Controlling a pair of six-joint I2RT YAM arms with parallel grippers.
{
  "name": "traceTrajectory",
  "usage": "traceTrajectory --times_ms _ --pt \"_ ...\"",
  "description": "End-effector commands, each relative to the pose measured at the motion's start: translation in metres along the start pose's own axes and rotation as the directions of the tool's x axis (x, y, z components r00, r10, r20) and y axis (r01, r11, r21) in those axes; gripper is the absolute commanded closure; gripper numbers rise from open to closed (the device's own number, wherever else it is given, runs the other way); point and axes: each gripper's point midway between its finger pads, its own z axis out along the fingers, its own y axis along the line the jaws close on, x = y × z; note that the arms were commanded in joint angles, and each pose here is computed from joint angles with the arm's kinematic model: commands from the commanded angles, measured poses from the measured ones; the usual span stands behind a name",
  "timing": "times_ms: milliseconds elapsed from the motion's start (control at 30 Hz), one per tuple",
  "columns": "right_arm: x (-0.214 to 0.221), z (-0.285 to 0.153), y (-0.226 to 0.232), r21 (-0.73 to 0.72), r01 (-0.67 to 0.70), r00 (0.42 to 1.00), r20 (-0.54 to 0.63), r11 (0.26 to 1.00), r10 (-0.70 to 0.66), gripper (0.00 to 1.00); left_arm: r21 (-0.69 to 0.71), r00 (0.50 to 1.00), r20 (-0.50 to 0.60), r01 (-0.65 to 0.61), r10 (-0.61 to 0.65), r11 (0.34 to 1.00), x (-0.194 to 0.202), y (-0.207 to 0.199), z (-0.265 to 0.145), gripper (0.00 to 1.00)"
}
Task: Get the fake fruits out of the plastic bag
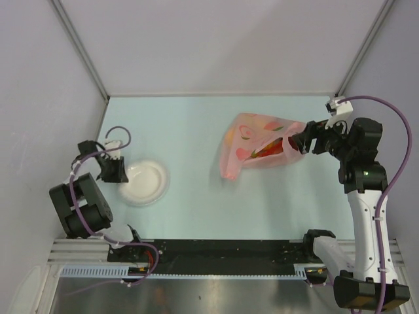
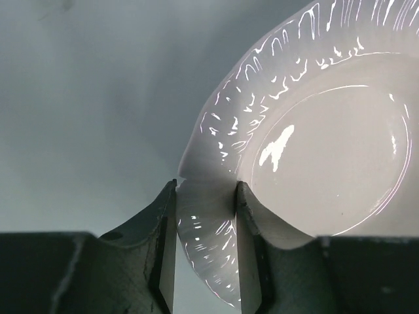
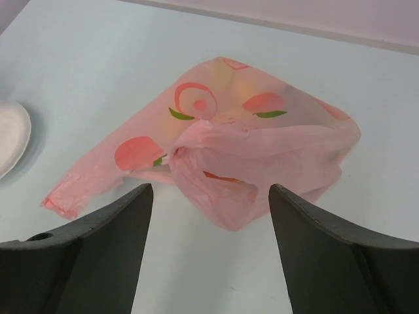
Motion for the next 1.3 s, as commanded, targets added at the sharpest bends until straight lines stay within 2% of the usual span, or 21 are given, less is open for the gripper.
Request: traceTrajectory --times_ms 0,67,133,167,233,267,333,367,400,433,500,633,733,767,867,1033,1100,1267 --pt "-0.001 -0.001 -0.002 0.001 0.023 1.0 0.003 1.0 -0.023 0.23 0.208 0.947 -0.109 -0.275 0.302 0.939 0.02 -0.068 0.018 1.0" --pt "0.0 -0.002 -0.003 0.006 0.028 1.0 -0.003 1.0 -0.028 0.23 0.291 0.902 -0.106 -0.374 0.418 0.88 0.022 -0.105 0.022 1.0" --pt "0.002 -0.002 -0.005 0.011 0.028 1.0 -0.005 1.0 -0.027 0.23 0.357 0.879 -0.102 -0.404 0.465 0.842 0.027 -0.134 0.023 1.0" --pt "0.002 -0.001 -0.005 0.011 0.029 1.0 -0.005 1.0 -0.029 0.23 0.405 0.848 -0.102 -0.442 0.52 0.8 0.033 -0.158 0.024 1.0" --pt "0.0 0.0 -0.007 0.015 0.033 0.999 0.002 0.999 -0.033 0.23 0.453 0.843 -0.106 -0.43 0.527 0.781 0.042 -0.185 0.024 1.0" --pt "-0.001 0.0 -0.008 0.018 0.036 0.999 0.007 0.999 -0.036 0.23 0.496 0.804 -0.083 -0.479 0.588 0.724 0.049 -0.206 0.024 1.0" --pt "-0.004 0.001 -0.01 0.023 0.038 0.999 0.017 0.999 -0.038 0.23 0.505 0.772 -0.062 -0.522 0.632 0.687 0.052 -0.227 0.023 1.0" --pt "-0.004 0.001 -0.011 0.025 0.039 0.999 0.02 0.999 -0.039 0.23 0.532 0.745 -0.04 -0.548 0.666 0.646 0.056 -0.246 0.02 1.0" --pt "-0.005 0.001 -0.011 0.025 0.042 0.999 0.024 0.999 -0.043 0.23 0.543 0.761 -0.037 -0.528 0.647 0.653 0.051 -0.258 0.018 1.0" --pt "-0.005 0.001 -0.011 0.027 0.045 0.999 0.024 0.999 -0.046 0.23 0.594 0.762 -0.018 -0.512 0.647 0.62 0.054 -0.278 0.013 1.0" --pt "-0.004 0.0 -0.012 0.029 0.048 0.999 0.018 0.998 -0.048 0.23 0.625 0.782 -0.018 -0.477 0.623 0.617 0.05 -0.301 0.01 1.0" --pt "-0.002 -0.004 -0.017 0.052 0.039 0.999 0.014 0.998 -0.039 0.23 0.687 0.735 -0.015 -0.485 0.678 0.541 0.063 -0.352 0.019 1.0" --pt "-0.001 -0.006 -0.02 0.062 0.033 0.999 0.009 0.998 -0.033 0.23 0.736 0.776 -0.048 -0.398 0.629 0.548 0.059 -0.385 0.025 1.0" --pt "0.0 -0.006 -0.021 0.066 0.03 0.999 0.009 0.997 -0.031 0.23 0.77 0.813 -0.091 -0.308 0.575 0.558 0.056 -0.399 0.019 1.0" --pt "0.002 -0.007 -0.024 0.071 0.023 1.0 0.006 0.997 -0.024 0.23 0.784 0.836 -0.113 -0.257 0.538 0.565 0.054 -0.417 0.023 1.0" --pt "0.005 -0.008 -0.026 0.08 0.009 1.0 0.006 0.997 -0.01 0.23 0.783 0.847 -0.139 -0.223 0.513 0.58 0.05 -0.425 0.025 1.0" --pt "0.007 -0.007 -0.026 0.076 0.002 1.0 0.004 0.997 -0.002 0.23 0.785 0.864 -0.15 -0.191 0.481 0.589 0.042 -0.427 0.02 1.0" --pt "0.005 -0.003 -0.028 0.07 -0.007 1.0 0.01 0.997 0.007 0.23 0.783 0.933 -0.135 -0.105 0.332 0.614 -0.005 -0.427 0.013 1.0"
